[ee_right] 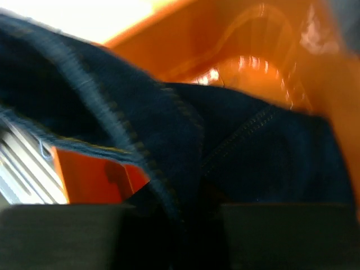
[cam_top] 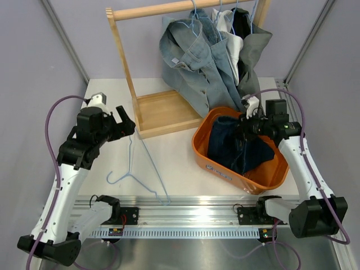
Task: Remove the skirt from the hanger
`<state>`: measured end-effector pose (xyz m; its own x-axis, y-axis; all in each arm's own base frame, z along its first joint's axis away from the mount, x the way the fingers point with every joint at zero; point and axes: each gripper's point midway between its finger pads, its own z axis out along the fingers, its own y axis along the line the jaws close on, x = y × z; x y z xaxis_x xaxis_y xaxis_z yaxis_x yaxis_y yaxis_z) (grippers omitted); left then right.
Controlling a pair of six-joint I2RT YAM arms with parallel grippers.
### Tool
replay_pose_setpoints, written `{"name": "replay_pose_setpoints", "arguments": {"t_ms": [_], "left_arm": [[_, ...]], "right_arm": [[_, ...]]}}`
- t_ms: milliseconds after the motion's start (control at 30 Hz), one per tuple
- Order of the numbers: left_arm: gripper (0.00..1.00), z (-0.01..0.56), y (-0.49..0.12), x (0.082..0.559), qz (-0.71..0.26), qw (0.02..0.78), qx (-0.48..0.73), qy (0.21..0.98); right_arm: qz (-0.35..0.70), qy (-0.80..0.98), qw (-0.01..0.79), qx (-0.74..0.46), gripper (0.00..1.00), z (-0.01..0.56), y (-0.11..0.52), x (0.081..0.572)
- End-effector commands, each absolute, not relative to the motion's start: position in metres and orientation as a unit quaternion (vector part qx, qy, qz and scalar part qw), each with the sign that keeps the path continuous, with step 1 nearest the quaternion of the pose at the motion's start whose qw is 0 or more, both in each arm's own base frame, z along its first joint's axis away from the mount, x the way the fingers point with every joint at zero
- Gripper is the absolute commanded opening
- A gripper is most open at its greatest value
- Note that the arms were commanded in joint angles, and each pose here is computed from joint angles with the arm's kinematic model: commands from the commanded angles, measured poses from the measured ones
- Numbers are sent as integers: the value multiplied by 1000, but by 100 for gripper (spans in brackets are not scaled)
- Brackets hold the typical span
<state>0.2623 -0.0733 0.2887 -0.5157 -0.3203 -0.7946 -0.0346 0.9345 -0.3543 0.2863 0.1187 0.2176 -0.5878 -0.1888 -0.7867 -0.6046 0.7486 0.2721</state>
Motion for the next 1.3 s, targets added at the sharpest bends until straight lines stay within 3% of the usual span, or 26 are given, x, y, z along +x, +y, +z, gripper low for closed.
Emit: {"name": "replay_pose_setpoints", "arguments": {"t_ms": [0,67,100,167,267,500,733,933,1267], "left_arm": [[97,261,-64,261,-126,445,-141,875],[94,237,-61,260,-112,405,-148,895],[92,228,-60,260,-106,390,-150,902],[87,202,-56,258,-85,340,-154,924],[85,181,-55,260,-70,308,-150,937],[79,130,-64,273,-62,226,-143,962],[77,102,-58,281,-28,194,-151,969],[71,73,-50,282,4,163,-149,975],[51,27,-40,284,52,102,-145,983]], "right_arm": [[191,864,378,-272,32,199,97,290],[171,886,335,-271,50,179,86,288],[161,882,337,-288,69,182,83,290],[148,872,350,-310,88,199,77,290],[139,848,387,-333,100,233,72,291],[122,803,445,-377,99,317,61,299],[224,715,492,-444,100,359,106,254],[366,674,463,-444,96,355,143,224],[410,651,449,-455,96,353,170,217]]}}
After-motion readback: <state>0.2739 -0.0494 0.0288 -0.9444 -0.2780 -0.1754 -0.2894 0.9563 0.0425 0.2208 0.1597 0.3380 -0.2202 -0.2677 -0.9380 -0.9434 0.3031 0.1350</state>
